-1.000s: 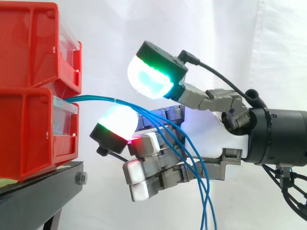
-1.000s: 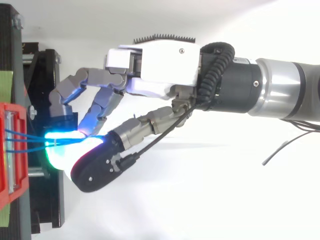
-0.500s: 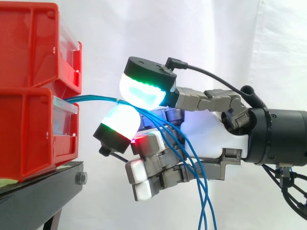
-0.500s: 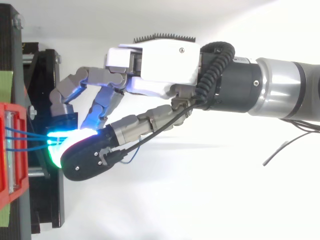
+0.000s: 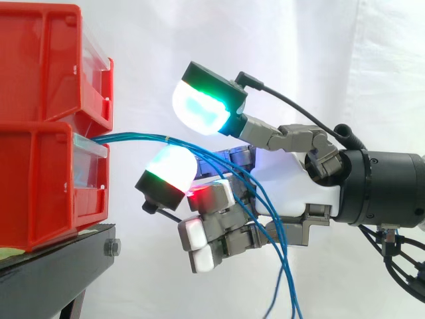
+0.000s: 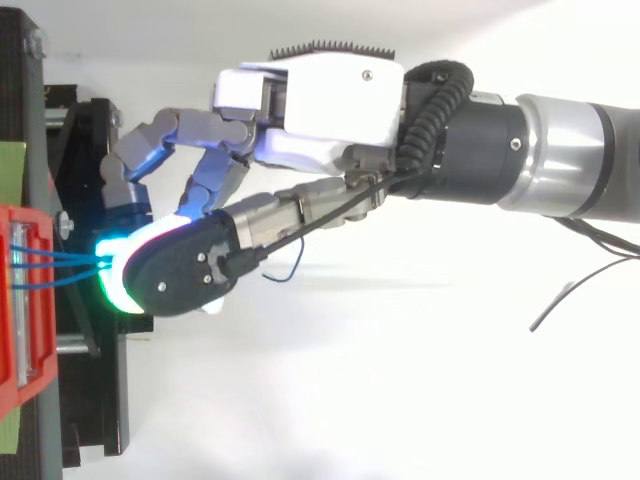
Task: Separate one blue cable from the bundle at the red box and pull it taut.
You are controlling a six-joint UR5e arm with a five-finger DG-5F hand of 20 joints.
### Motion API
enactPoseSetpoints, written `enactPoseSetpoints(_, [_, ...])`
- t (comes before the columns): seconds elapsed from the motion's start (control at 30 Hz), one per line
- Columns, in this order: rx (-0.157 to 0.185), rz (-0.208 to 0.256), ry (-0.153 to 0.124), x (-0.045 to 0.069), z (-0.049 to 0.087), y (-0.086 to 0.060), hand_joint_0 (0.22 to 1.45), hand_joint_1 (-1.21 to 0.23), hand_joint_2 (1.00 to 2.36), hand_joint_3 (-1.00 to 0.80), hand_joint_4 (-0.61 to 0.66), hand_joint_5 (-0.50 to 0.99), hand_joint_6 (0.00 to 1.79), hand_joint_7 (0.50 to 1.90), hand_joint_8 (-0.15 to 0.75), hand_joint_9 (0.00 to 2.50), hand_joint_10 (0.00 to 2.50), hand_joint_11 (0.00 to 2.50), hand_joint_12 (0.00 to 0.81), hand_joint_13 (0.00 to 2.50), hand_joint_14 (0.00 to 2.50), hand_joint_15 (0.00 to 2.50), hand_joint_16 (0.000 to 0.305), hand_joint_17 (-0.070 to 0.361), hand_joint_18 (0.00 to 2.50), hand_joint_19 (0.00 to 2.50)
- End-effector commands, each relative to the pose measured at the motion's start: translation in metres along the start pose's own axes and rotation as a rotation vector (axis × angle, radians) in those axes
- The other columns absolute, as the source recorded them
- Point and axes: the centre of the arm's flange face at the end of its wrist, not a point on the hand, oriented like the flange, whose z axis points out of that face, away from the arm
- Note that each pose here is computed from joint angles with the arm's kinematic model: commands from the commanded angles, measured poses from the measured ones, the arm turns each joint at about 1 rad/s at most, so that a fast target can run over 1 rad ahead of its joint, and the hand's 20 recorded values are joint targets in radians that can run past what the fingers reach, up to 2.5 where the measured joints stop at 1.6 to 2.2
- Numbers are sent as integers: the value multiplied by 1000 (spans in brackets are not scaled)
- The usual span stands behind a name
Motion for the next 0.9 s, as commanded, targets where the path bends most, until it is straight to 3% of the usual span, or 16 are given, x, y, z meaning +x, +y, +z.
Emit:
enactPoseSetpoints(0.0, [-1, -16, -1, -4, 0, 1, 622, -447, 1000, -500, 167, -141, 849, 1117, 323, 1231, 26, 1064, 383, 1060, 24, 644, 46, 104, 852, 703])
enactPoseSetpoints(0.3, [-7, -19, -3, -4, 2, 3, 611, -789, 1019, -194, 131, -160, 869, 1191, 314, 1154, 26, 1118, 381, 1025, 24, 658, 48, 109, 839, 723])
enactPoseSetpoints(0.53, [-6, -19, 0, -3, 2, 3, 682, -884, 1015, -304, 77, -176, 893, 1153, 302, 1107, 27, 1141, 379, 997, 25, 670, 49, 109, 836, 715])
enactPoseSetpoints(0.6, [-7, -18, 0, -3, 2, 3, 719, -875, 1000, -500, 111, -179, 897, 1116, 299, 1104, 26, 1123, 370, 990, 26, 669, 48, 109, 838, 715])
enactPoseSetpoints(0.7, [-6, -19, 0, -3, 2, 3, 669, -846, 1000, -500, 140, -175, 892, 1116, 301, 1126, 27, 1133, 368, 999, 25, 666, 48, 108, 845, 723])
enactPoseSetpoints(0.77, [-4, -19, 0, -3, 2, 3, 571, -725, 1000, -500, 159, -170, 889, 1107, 309, 1166, 26, 1141, 377, 1030, 26, 670, 49, 111, 872, 732])
enactPoseSetpoints(0.87, [-4, -19, -1, -3, 2, 3, 538, -523, 1000, -500, 164, -162, 882, 1095, 318, 1220, 26, 1129, 386, 1054, 25, 670, 51, 115, 900, 741])
